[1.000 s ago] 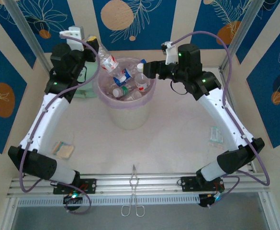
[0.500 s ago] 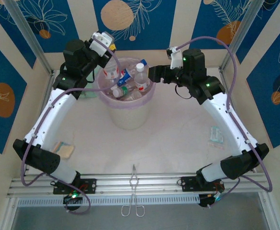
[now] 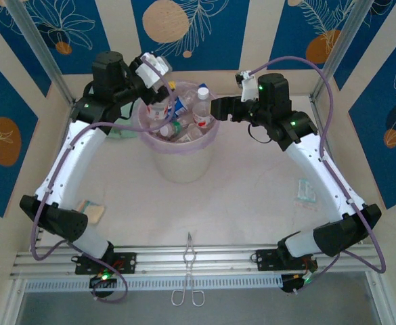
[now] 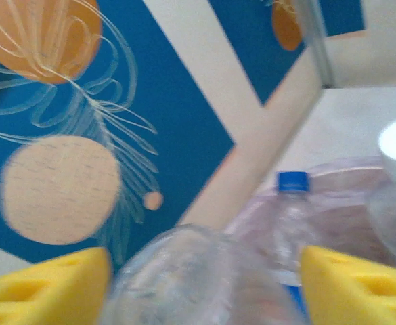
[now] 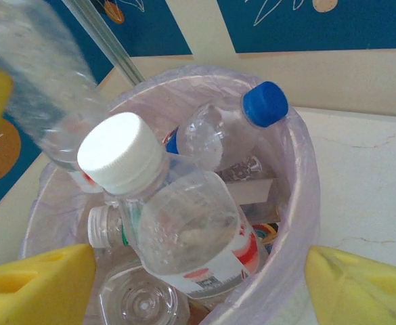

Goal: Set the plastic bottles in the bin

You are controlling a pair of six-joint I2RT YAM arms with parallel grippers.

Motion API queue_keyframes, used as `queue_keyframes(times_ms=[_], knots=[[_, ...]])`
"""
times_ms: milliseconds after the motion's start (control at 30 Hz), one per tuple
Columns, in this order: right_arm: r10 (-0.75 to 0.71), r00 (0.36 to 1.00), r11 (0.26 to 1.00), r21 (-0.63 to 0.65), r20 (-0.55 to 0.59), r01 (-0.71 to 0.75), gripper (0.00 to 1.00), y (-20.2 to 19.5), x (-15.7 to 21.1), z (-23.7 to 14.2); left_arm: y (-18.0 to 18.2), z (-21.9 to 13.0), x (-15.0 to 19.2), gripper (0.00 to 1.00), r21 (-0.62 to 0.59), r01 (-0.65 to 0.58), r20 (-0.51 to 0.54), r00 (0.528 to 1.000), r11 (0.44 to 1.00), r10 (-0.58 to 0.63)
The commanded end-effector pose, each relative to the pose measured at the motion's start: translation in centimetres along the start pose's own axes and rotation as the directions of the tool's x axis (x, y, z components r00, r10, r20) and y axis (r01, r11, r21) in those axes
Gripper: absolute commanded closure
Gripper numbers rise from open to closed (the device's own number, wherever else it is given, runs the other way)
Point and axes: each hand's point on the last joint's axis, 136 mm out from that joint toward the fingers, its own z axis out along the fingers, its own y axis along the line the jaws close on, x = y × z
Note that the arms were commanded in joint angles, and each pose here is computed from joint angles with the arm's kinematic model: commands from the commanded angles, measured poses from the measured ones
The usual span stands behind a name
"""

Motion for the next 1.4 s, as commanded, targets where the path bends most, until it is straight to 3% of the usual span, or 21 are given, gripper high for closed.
queue_keyframes(times_ms=[0, 200, 367, 600, 800, 900, 1133, 1233, 1300, 1367], knots=[[0.008, 1.0, 0.999, -0.036, 0.021, -0.007, 0.19, 0.8, -0.7, -0.5, -3.6, 0.5, 0.6, 0.03, 0.183, 0.088, -0.014, 0.996, 0.979, -0.087], [0.02, 1.0, 0.998, -0.056, 0.024, -0.018, 0.19, 1.1, -0.9, -0.2, -4.9, 0.8, -0.6, 0.0, 0.264, 0.183, 0.06, 0.977, 0.947, -0.205], [0.038, 0.999, 0.998, -0.058, 0.021, -0.037, 0.19, 1.0, -0.9, 0.3, -5.9, 0.9, -3.5, 0.0, 0.406, 0.297, 0.156, 0.909, 0.864, -0.385], [0.053, 0.998, 0.997, -0.053, 0.023, -0.052, 0.19, 0.8, -0.9, 0.2, -6.3, 2.8, -2.6, 0.0, 0.453, 0.402, 0.121, 0.857, 0.795, -0.502], [0.081, 0.996, 0.995, -0.056, 0.037, -0.079, 0.19, 0.7, -1.1, 0.4, -6.1, 1.9, -5.8, 0.0, 0.609, 0.476, 0.182, 0.695, 0.634, -0.696], [0.085, 0.996, 0.995, -0.055, 0.04, -0.083, 0.19, 0.6, -1.2, 0.4, -4.7, 0.6, -7.6, 0.0, 0.625, 0.486, 0.218, 0.642, 0.611, -0.735], [0.094, 0.994, 0.995, -0.046, 0.06, -0.092, 0.19, 0.3, -1.4, 0.0, -0.4, -1.4, -7.8, 0.0, 0.512, 0.576, 0.264, 0.6, 0.638, -0.755], [0.098, 0.994, 0.994, -0.045, 0.058, -0.095, 0.19, 0.2, -1.3, -0.1, 2.5, -1.1, -4.3, 0.0, 0.286, 0.68, 0.258, 0.624, 0.675, -0.738], [0.095, 0.994, 0.995, -0.041, 0.057, -0.093, 0.19, 0.1, -1.2, -0.3, 4.8, -0.7, -0.9, 0.01, 0.11, 0.764, 0.235, 0.602, 0.636, -0.763], [0.095, 0.994, 0.995, -0.035, 0.056, -0.093, 0.19, 0.0, -1.1, -0.4, 5.6, 0.0, 1.4, 0.13, 0.018, 0.795, 0.21, 0.589, 0.606, -0.78]])
